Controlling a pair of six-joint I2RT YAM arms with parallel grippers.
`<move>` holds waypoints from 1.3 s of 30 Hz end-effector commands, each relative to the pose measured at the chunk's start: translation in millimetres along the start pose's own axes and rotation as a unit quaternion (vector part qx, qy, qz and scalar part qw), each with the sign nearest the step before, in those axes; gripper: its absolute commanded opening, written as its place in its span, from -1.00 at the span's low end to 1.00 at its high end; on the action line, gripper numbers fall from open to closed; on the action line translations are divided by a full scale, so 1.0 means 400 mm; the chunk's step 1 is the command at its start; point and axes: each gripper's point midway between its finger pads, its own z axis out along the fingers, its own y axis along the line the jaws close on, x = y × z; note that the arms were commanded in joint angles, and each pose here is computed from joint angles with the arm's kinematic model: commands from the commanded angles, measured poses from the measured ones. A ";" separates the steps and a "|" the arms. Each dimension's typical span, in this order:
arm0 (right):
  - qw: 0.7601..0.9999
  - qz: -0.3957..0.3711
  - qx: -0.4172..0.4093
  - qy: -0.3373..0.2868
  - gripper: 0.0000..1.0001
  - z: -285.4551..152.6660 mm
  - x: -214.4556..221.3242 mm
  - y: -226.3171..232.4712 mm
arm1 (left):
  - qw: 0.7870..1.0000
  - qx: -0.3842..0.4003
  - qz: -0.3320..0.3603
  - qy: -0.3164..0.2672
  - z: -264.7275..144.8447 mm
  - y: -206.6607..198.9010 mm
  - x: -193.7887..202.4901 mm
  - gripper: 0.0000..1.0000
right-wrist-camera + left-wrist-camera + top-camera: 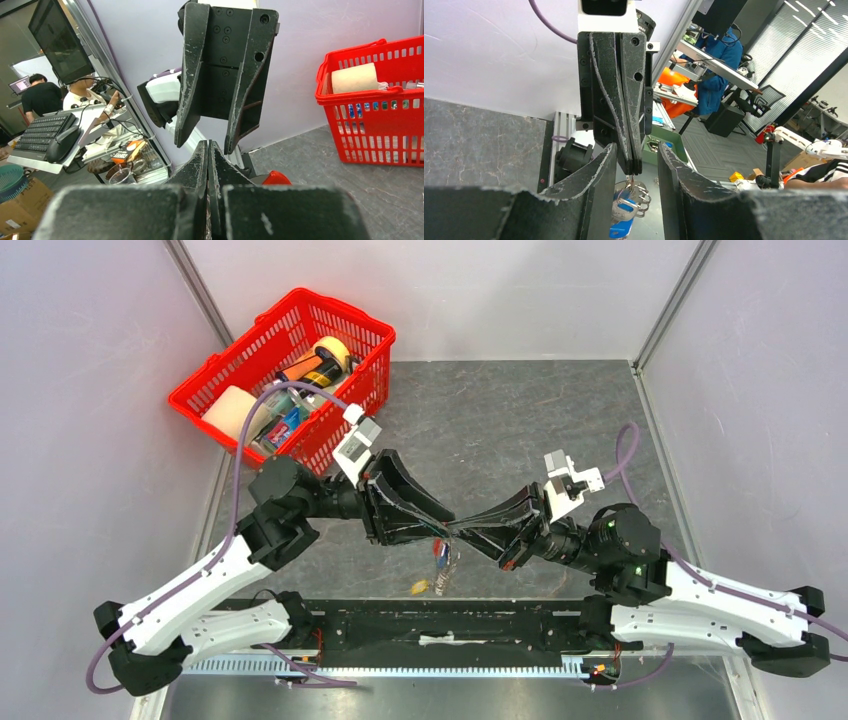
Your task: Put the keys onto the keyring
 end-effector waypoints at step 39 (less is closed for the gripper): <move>0.997 -0.018 -0.041 -0.057 -1.00 -0.004 -0.148 0.080 | 1.000 0.028 -0.001 0.003 -0.006 -0.004 0.033 -0.11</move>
